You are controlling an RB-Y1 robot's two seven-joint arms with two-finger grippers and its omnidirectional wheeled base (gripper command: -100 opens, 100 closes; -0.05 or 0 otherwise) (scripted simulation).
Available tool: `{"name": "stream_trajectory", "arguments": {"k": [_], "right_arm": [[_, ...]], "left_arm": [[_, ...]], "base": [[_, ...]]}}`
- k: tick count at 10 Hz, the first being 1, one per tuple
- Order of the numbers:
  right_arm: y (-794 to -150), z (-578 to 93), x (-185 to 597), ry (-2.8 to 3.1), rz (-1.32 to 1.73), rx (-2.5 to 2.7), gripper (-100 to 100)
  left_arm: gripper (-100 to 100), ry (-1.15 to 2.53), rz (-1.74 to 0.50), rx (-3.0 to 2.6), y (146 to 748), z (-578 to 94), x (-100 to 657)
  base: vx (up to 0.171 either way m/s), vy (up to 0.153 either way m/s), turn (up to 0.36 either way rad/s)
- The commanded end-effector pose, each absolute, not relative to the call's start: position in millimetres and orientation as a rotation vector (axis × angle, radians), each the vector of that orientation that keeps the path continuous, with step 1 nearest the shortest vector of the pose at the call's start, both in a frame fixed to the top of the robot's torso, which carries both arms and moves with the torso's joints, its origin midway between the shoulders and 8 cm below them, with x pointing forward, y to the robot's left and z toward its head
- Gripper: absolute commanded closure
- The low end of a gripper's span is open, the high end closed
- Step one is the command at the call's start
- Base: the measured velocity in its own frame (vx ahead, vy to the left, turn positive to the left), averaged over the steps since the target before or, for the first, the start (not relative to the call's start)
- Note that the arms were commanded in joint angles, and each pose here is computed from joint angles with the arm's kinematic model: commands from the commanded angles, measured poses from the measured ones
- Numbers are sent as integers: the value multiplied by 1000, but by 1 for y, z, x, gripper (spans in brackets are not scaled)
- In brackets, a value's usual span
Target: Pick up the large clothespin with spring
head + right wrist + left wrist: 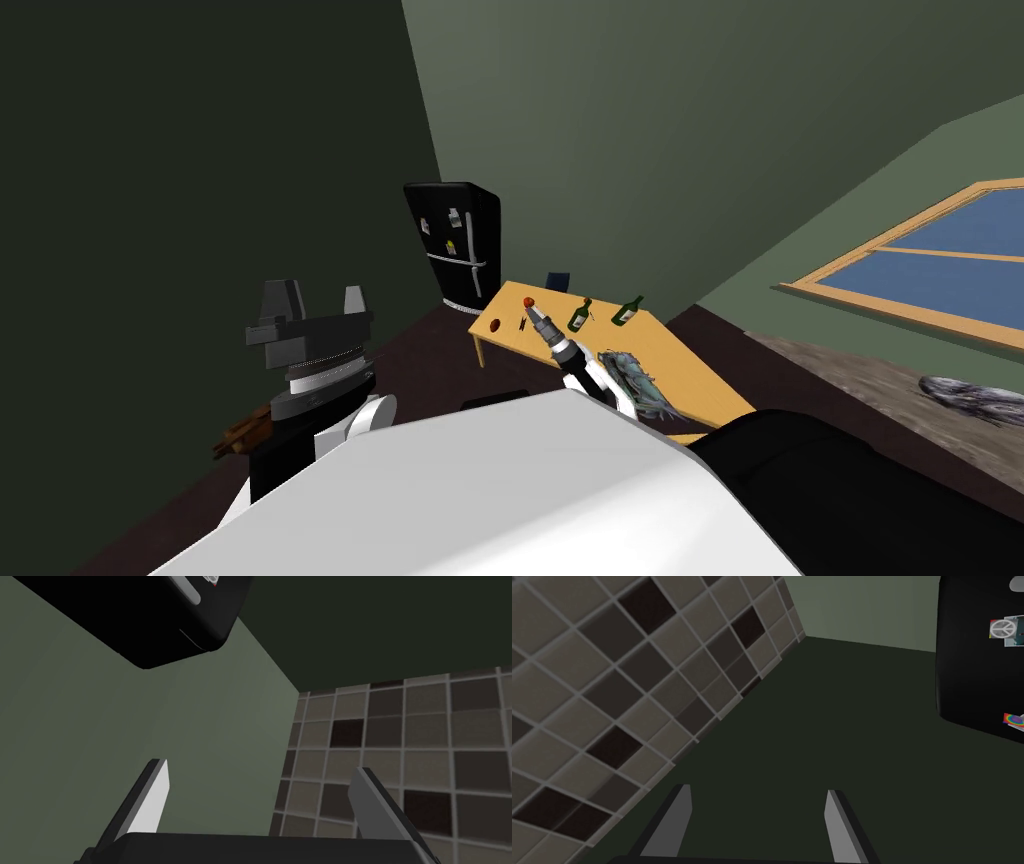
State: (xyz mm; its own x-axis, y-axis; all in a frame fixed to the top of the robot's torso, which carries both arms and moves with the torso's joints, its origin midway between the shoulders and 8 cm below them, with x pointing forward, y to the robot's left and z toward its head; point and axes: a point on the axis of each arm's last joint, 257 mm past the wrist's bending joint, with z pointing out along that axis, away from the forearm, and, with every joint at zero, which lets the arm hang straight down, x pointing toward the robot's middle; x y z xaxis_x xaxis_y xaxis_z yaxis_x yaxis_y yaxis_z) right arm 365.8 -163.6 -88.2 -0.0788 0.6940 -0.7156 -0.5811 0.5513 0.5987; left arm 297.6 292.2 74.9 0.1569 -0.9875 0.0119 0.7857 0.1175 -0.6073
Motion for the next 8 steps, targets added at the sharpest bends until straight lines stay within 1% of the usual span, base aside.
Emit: {"name": "stream_trajectory", "arguments": {"k": [1,2,3,4,5,6,7,8], "right_arm": [[-155,-102,367,1322,1017,46,-100],[-148,-125,366,1387,986,-5,-100],[-147,-127,365,1396,969,-29,-100],[-142,-153,362,1465,932,-92,-100],[-141,-154,361,1468,919,-110,-100],[-138,-180,357,1535,878,-177,-100],[-138,-182,356,1539,865,-195,-100],[-137,-209,351,1604,823,-263,-100]], "left_arm": [[0,451,-1363,-547,292,75,298],[0,451,-1363,-547,292,75,298],[0,451,-1363,-547,292,75,298],[0,451,-1363,-547,292,75,298],[0,451,-1363,-547,292,75,298],[0,451,-1363,-547,292,75,298],[0,451,-1363,-547,292,75,298],[0,451,-1363,-547,292,75,298]], "base": [[-26,35,98],[-21,48,171],[-14,29,114],[-12,29,241],[-11,21,121],[-10,35,245],[-5,24,104],[-4,33,219]]}}
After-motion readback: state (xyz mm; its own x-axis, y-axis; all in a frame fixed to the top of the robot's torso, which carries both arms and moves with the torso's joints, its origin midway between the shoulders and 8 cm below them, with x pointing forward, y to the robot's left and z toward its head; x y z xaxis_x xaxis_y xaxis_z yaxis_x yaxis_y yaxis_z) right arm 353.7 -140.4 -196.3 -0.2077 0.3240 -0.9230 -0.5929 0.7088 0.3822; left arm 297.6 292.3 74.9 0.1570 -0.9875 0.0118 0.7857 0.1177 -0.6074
